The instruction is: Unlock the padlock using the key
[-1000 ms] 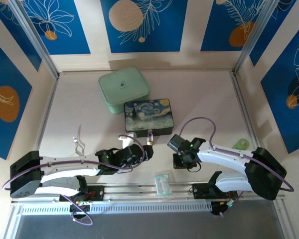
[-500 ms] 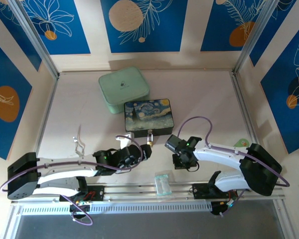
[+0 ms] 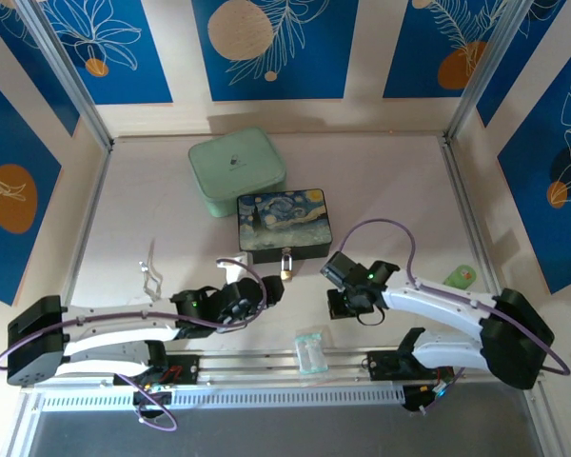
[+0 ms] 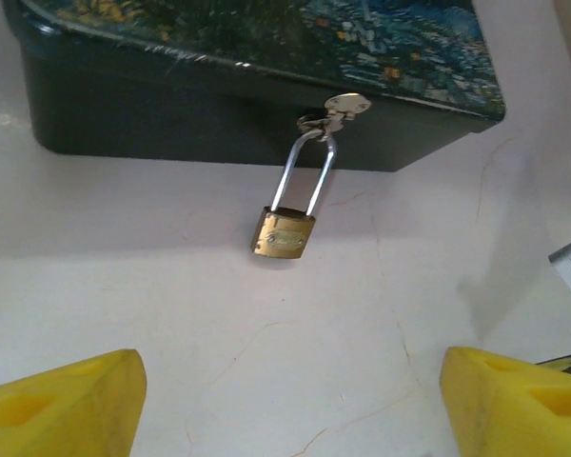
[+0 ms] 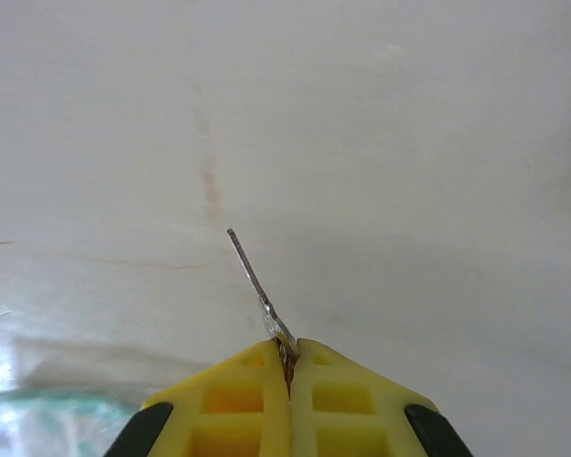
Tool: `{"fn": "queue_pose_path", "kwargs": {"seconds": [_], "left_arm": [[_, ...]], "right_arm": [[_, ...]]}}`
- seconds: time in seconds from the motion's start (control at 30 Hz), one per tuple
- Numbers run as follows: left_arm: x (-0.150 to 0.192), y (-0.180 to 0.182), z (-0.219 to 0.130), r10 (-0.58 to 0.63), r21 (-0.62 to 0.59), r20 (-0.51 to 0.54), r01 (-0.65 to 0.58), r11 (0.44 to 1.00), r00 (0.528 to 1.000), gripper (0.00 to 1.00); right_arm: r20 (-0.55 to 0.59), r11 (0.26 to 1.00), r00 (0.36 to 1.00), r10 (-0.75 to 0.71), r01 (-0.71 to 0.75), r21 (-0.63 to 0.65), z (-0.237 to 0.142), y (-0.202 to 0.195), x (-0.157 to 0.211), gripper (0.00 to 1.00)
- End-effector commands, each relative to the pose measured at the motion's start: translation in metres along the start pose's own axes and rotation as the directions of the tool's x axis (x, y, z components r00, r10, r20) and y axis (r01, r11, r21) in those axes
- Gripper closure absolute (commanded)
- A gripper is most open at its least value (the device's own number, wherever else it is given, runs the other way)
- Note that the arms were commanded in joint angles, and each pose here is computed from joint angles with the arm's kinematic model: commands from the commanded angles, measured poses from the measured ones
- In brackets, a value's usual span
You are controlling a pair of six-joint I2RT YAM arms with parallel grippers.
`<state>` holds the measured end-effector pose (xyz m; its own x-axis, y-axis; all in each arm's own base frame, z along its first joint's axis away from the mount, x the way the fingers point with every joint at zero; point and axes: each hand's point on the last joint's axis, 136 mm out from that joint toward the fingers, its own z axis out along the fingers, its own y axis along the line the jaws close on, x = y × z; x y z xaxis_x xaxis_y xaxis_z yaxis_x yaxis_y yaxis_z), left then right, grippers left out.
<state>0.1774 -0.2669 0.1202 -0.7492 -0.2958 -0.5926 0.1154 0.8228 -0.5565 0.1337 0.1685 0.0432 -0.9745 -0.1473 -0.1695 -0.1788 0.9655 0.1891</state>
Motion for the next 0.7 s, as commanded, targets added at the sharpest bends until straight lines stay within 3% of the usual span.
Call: {"fn": "queue_pose_path", "kwargs": {"seconds": [0.0, 0.27, 0.67], "left_arm": [[-0.005, -0.028, -0.005, -0.004, 0.159, 0.029, -0.001, 0.987, 1.0, 0.25], [-0.014, -0.06, -0.013, -0.035, 0.328, 0.064, 0.012, 0.945, 0.997, 0.29], [-0.006, -0.083, -0.008, -0.11, 0.417, -0.004, 0.102, 0.903, 0.994, 0.38]], "right_arm": [[0.057, 0.981, 0.994, -0.095, 0.103, -0.163, -0.022, 0.034, -0.008, 0.99], [0.165, 0.877, 0.98, -0.113, 0.176, -0.447, -0.055, 0.09, -0.022, 0.99], [0.243, 0.725, 0.967, -0.081, 0.224, -0.651, -0.087, 0.128, -0.038, 0.99]]}}
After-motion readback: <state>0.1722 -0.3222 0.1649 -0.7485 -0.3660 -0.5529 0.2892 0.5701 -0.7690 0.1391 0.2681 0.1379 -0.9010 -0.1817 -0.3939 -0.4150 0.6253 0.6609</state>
